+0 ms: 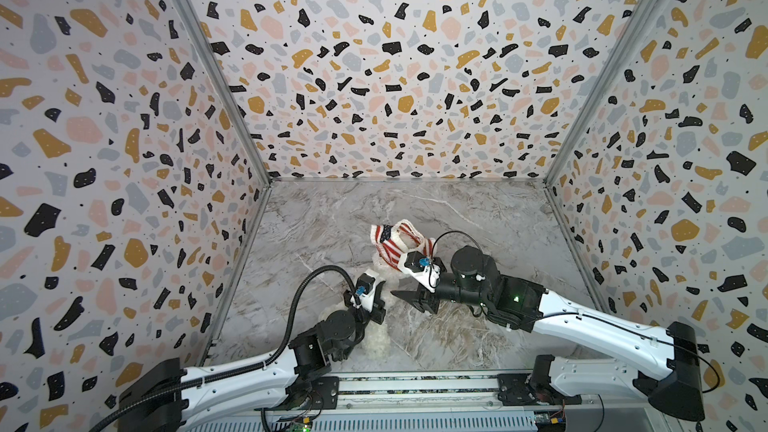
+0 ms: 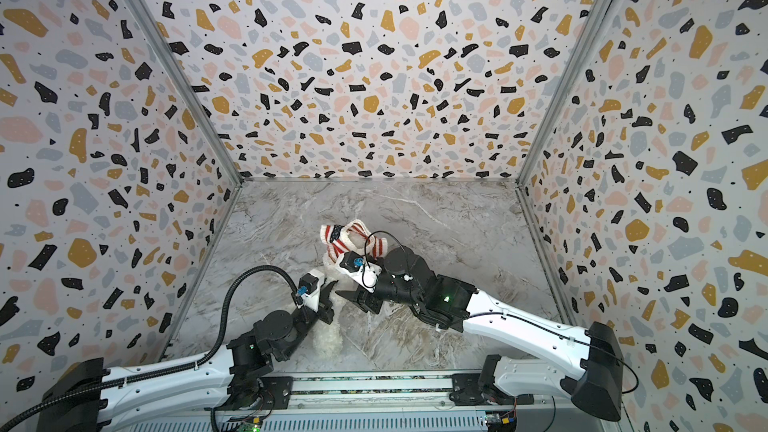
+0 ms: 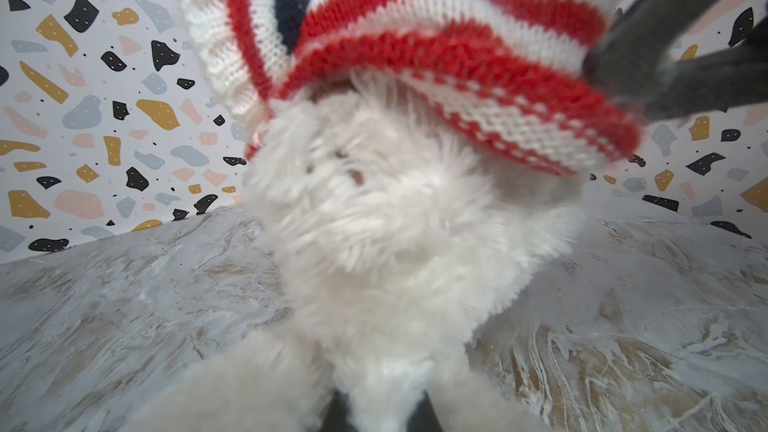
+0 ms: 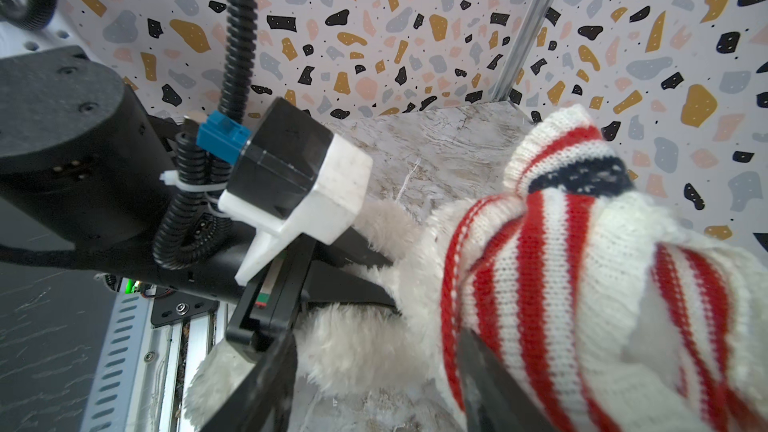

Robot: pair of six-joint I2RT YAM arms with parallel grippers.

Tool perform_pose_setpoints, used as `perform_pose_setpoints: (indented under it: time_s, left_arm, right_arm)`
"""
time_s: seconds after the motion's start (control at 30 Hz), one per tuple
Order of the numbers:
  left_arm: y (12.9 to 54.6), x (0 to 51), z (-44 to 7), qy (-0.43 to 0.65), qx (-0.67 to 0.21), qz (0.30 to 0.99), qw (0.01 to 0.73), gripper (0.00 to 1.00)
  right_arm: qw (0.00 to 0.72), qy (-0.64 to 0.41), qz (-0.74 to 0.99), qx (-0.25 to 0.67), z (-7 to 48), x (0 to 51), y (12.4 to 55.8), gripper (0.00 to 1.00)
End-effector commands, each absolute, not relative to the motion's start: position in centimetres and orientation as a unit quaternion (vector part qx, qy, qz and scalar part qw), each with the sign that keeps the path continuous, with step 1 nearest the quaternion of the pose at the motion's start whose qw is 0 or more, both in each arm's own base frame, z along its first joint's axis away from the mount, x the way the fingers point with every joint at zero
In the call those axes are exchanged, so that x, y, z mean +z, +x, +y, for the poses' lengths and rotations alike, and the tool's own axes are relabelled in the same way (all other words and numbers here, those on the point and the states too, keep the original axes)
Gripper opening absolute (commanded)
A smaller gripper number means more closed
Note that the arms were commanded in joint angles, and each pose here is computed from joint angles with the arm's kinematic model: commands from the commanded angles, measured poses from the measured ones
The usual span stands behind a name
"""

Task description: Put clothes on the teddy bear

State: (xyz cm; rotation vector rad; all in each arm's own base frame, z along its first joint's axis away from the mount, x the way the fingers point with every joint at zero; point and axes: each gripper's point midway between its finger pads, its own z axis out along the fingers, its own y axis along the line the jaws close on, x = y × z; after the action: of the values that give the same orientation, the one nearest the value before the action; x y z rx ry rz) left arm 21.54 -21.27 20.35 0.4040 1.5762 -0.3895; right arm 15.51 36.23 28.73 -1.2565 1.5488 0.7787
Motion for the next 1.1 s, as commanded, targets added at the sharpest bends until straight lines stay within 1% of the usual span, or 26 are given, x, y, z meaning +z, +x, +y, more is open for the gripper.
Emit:
perform_pose_setpoints:
  time_s: [0.0,0.23,0.5,0.63,0.77,0.83,0.93,1.0,1.07]
  left_arm:
    - [21.4,23.2,-20.9,0.152,-0.199,0.670,0.699,0.00]
    - [21.3,23.9,-20.6,0.150,-0.197,0.663,0.706,0.00]
    - [21.1,24.3,-20.6,0.152,-0.202,0.659,0.708,0.00]
    - [21.1,24.4,-20.5,0.152,-0.201,0.658,0.710,0.00]
    - [21.0,24.3,-20.7,0.158,-0.202,0.656,0.710,0.00]
    - [21.0,24.2,-20.7,0.160,-0.203,0.655,0.710,0.00]
    - [20.9,24.0,-20.8,0.166,-0.199,0.656,0.709,0.00]
    - [20.9,24.1,-20.8,0.170,-0.197,0.655,0.710,0.00]
    - [20.9,24.3,-20.7,0.168,-0.198,0.651,0.713,0.00]
  right_arm:
    - [0.484,-0.521,0.629,0.314,36.4,29.7,15.2,0.62]
    - [0.476,-0.535,0.628,0.304,36.8,29.6,14.3,0.62]
    - [0.479,-0.537,0.623,0.306,37.0,31.3,12.8,0.62]
    - [0.477,-0.530,0.617,0.333,36.5,33.4,11.5,0.62]
    - [0.493,-0.492,0.606,0.383,35.5,37.5,11.3,0.64]
    - [0.494,-0.470,0.607,0.409,34.8,39.8,12.0,0.64]
    - [0.490,-0.426,0.633,0.422,33.5,42.0,14.5,0.62]
    - [0.484,-0.400,0.655,0.421,32.8,42.8,16.4,0.59]
    - [0.470,-0.377,0.682,0.415,32.2,42.8,18.6,0.52]
